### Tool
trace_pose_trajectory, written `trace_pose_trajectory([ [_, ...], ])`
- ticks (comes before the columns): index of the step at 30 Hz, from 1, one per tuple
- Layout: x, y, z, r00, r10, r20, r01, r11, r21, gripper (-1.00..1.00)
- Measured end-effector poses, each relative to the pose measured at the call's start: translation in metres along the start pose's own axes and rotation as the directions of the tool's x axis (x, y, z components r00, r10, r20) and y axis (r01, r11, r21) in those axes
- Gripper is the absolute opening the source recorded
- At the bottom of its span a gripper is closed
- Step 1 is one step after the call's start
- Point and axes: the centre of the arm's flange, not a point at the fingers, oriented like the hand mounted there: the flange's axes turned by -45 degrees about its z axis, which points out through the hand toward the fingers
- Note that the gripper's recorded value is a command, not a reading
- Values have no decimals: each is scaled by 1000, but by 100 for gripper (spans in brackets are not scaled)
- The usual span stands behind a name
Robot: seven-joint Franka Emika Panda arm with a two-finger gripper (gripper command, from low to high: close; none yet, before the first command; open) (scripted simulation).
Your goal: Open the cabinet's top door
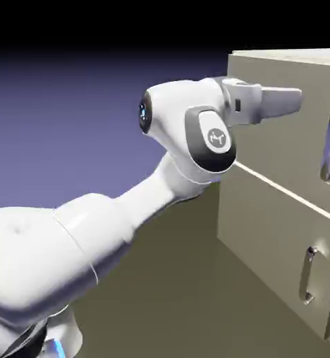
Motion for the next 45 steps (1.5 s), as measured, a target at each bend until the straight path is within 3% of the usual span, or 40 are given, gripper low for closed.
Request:
trace_pose_trajectory([
  [7,-90,4,66,998,58,31,-58,998,-25,100],
  [12,-92,5,114,998,58,31,-58,998,-25,100],
  [13,-92,5,116,998,58,31,-58,998,-25,-100],
  [27,-86,-43,11,998,59,32,-49,967,-249,-100],
  [40,-77,-136,-101,998,58,31,-34,855,-518,-100],
  [45,-74,-147,-112,1000,23,-9,-24,826,-563,-100],
])
